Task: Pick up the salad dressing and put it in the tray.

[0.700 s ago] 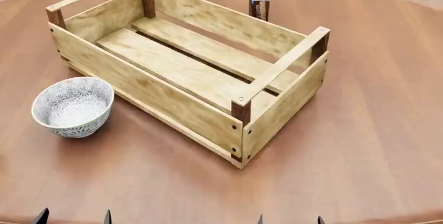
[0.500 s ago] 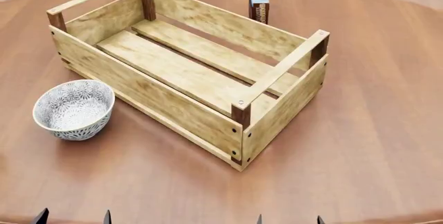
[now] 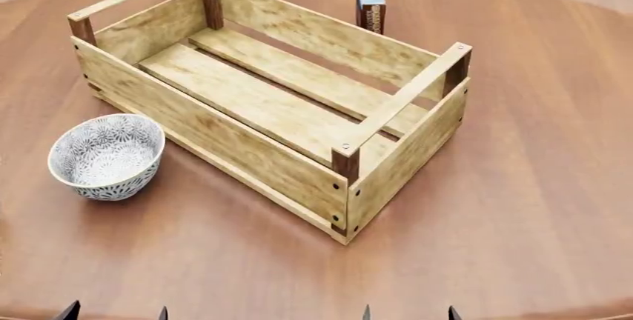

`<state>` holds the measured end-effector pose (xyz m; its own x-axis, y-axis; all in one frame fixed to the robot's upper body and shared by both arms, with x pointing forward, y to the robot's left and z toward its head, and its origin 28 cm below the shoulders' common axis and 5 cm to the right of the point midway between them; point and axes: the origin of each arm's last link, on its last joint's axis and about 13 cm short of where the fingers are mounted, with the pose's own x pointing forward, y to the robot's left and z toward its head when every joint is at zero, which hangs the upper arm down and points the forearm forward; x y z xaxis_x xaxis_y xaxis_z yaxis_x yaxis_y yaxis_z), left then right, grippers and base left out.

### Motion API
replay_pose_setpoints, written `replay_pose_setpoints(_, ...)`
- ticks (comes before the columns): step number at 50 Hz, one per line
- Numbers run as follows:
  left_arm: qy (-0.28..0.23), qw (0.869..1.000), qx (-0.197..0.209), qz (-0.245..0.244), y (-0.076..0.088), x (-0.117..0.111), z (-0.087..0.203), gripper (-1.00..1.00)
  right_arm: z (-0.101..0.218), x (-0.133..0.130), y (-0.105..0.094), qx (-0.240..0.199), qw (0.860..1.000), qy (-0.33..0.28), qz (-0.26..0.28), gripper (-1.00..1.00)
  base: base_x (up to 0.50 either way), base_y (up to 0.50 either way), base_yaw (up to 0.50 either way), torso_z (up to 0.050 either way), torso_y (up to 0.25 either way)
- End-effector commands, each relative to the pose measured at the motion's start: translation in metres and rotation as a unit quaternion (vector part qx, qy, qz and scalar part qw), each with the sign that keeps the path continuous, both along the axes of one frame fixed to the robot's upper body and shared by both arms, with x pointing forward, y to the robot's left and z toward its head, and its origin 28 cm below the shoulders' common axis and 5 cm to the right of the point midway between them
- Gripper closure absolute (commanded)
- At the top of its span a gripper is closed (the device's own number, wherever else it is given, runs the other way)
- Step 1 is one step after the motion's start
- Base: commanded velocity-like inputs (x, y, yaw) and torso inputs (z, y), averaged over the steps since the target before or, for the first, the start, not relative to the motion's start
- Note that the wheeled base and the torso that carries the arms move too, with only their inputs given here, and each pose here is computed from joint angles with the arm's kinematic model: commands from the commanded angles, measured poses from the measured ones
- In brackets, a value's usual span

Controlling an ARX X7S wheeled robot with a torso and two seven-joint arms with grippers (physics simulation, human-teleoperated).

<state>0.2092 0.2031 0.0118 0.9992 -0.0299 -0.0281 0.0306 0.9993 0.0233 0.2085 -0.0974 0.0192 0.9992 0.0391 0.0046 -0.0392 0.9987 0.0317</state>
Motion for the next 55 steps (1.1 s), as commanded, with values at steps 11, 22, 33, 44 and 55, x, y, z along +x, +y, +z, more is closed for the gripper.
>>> replay_pose_setpoints(11,0.014,1.0,0.009,-0.001,-0.001,0.0,0.001,-1.0,0.005,-0.003,-0.001,0.022,1.0,-0.016,0.014,-1.0,0.0,0.5,0.0,0.0,0.0)
replay_pose_setpoints(22,0.014,1.0,0.017,-0.001,-0.001,0.0,0.002,-1.0,0.005,-0.003,-0.001,0.022,1.0,-0.016,0.015,-1.0,0.0,0.5,0.0,0.0,0.0)
replay_pose_setpoints(33,0.017,0.999,0.03,0.006,-0.002,0.003,0.009,-1.0,0.006,-0.001,0.001,0.001,1.0,-0.008,0.016,-1.0,0.0,0.32,0.0,0.0,0.0)
replay_pose_setpoints(44,-0.066,0.996,0.055,-0.018,-0.008,-0.012,0.056,-1.0,0.062,-0.005,-0.004,0.018,0.998,-0.057,0.004,-1.0,0.01,0.0,0.0,0.0,0.0)
replay_pose_setpoints(55,-0.157,0.986,0.041,-0.021,-0.009,-0.029,0.112,-1.0,0.142,-0.034,-0.014,0.038,0.98,-0.196,-0.002,-1.0,0.4,0.0,0.0,0.0,0.0)
